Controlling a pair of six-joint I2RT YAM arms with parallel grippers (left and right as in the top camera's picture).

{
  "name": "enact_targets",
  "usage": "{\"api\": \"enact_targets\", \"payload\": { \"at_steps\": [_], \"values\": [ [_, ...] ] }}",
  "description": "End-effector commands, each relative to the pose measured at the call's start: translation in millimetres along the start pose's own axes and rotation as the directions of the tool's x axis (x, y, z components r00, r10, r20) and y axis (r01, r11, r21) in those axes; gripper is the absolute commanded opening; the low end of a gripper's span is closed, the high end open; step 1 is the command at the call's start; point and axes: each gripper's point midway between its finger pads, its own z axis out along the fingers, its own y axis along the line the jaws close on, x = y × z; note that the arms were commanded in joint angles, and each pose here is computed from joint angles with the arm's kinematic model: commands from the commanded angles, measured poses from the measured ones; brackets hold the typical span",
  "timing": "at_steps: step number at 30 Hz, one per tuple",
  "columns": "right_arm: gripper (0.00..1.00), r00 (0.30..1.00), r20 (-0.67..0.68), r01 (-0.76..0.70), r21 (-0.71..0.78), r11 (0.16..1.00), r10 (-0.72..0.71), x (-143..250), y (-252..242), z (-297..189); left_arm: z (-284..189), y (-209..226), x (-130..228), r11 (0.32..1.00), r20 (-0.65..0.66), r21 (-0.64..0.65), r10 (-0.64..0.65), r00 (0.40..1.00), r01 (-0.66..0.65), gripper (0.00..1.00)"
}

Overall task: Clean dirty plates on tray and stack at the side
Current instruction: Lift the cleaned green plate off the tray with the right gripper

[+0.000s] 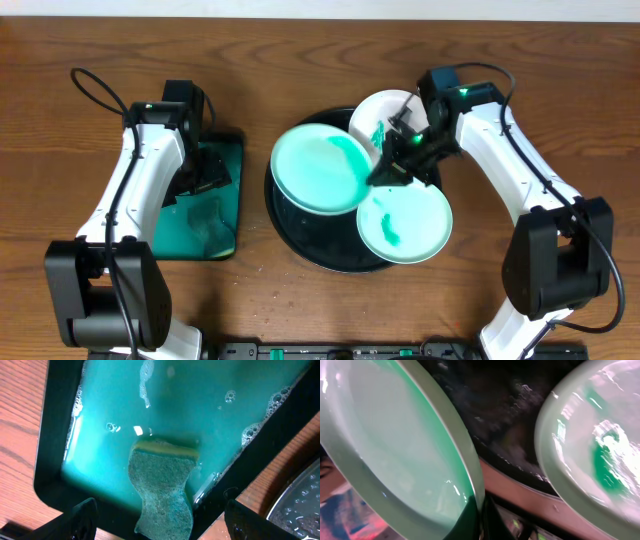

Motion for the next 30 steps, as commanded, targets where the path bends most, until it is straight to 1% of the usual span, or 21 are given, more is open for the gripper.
{"api": "enact_targets", "payload": {
  "at_steps": [1,3,6,9,11,14,16,19,22,26,28,30],
  "values": [
    [0.02,0.998,0.059,-0.004,0.147,0.989,-0.005,-1,-27,-15,4,1,2,1.0,-0.018,-0.007,0.005,1.0,-0.005,0.81],
    [0.02,0.997,0.078,-0.034,0.24,0.97,0.016,-1,-45,-19,4,1,2,1.0,-0.018,-0.006,0.005,1.0,-0.005,0.81],
    [0.01,0.991,0.131,-0.072,0.386,0.92,0.023,-7,-72,-28,4,1,2,1.0,-0.018,-0.006,0.005,1.0,-0.005,0.81],
    [0.01,0.981,0.192,-0.075,0.48,0.874,-0.021,-20,-86,-37,4,0,0,1.0,-0.013,-0.004,0.005,1.0,-0.005,0.81],
    [0.01,0.97,0.232,-0.06,0.508,0.859,-0.069,-32,-87,-41,4,0,-1,1.0,-0.009,-0.002,0.004,1.0,-0.004,0.81],
    [0.01,0.934,0.317,-0.037,0.541,0.84,-0.163,-57,-80,-44,4,-1,-2,1.0,-0.004,0.0,0.003,1.0,-0.003,0.81],
    [0.01,0.915,0.346,-0.018,0.547,0.837,-0.207,-67,-73,-44,4,-1,-2,1.0,-0.002,0.001,0.004,1.0,-0.004,0.81],
    [0.01,0.879,0.362,0.07,0.547,0.834,-0.311,-80,-53,-39,4,-1,-2,1.0,-0.003,0.001,0.004,1.0,-0.004,0.82],
    [0.01,0.848,0.358,0.138,0.563,0.815,-0.391,-84,-37,-33,4,-1,-2,1.0,-0.002,0.001,0.004,1.0,-0.004,0.82],
    [0.01,0.787,0.379,0.146,0.652,0.744,-0.487,-85,-22,-35,4,-1,-2,1.0,-0.003,0.002,0.004,1.0,-0.004,0.82],
    [0.01,0.734,0.393,0.139,0.711,0.689,-0.554,-82,-9,-41,4,-1,-2,1.0,-0.003,0.002,0.004,1.0,-0.004,0.82],
    [0.01,0.698,0.404,0.131,0.74,0.66,-0.591,-77,0,-47,4,-1,-2,1.0,-0.003,0.002,0.004,1.0,-0.004,0.82]
  ]
}}
